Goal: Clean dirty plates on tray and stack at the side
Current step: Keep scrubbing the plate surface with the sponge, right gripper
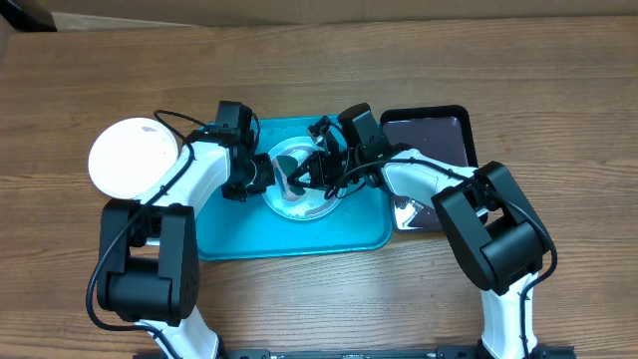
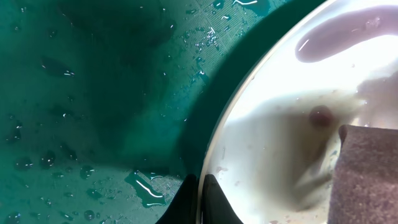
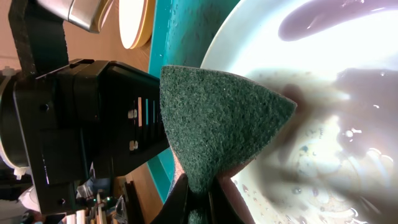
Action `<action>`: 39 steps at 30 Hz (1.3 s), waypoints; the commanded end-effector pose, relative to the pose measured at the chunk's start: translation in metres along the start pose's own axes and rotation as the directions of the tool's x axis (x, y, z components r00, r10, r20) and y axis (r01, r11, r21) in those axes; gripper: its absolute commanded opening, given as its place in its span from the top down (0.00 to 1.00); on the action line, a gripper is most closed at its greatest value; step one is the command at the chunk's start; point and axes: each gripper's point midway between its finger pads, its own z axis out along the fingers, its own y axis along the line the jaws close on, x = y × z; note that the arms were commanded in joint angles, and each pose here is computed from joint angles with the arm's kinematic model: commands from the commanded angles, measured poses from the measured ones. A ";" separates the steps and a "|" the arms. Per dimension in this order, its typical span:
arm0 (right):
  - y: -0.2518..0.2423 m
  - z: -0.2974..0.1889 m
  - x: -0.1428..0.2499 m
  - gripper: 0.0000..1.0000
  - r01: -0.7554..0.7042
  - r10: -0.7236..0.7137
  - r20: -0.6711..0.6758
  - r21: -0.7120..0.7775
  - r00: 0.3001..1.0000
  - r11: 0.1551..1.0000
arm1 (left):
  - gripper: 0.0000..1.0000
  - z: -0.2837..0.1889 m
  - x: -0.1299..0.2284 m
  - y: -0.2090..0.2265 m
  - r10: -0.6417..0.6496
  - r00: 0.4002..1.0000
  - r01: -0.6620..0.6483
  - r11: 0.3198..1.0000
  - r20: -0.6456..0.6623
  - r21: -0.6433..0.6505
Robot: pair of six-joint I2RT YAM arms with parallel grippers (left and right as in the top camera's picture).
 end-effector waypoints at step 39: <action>-0.027 -0.016 -0.008 0.96 0.027 -0.037 0.081 0.122 0.996 0.992 | 0.96 0.009 0.008 0.001 -0.004 0.999 0.003 1.000 -0.033 -0.011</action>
